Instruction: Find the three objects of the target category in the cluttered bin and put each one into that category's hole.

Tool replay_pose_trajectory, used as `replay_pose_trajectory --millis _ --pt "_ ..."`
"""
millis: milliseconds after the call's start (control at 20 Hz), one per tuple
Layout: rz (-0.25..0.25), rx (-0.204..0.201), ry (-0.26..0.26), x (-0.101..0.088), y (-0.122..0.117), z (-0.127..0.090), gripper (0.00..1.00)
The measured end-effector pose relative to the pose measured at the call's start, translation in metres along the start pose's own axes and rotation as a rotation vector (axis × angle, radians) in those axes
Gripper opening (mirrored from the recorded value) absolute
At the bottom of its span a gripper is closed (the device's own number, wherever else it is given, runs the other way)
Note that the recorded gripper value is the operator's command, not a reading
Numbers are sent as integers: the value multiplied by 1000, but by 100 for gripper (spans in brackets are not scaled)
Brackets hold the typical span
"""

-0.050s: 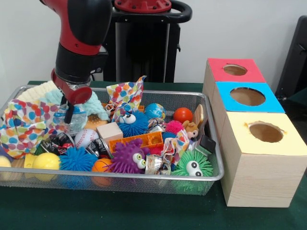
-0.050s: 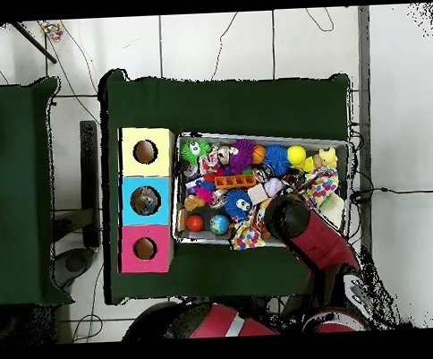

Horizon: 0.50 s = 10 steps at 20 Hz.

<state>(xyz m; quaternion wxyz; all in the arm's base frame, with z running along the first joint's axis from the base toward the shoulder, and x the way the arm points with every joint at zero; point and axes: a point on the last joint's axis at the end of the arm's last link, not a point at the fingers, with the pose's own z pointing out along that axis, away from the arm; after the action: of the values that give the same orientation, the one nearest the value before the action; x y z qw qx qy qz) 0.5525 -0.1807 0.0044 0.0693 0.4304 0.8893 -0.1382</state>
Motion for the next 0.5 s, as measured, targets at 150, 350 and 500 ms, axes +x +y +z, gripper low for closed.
replay_pose_trajectory --millis 150,350,500 --pt "3 -3 -1 -1 0 -1 0" --pt "8 -5 -2 -4 -1 -1 0" --pt "19 -9 0 -7 -4 -1 0"
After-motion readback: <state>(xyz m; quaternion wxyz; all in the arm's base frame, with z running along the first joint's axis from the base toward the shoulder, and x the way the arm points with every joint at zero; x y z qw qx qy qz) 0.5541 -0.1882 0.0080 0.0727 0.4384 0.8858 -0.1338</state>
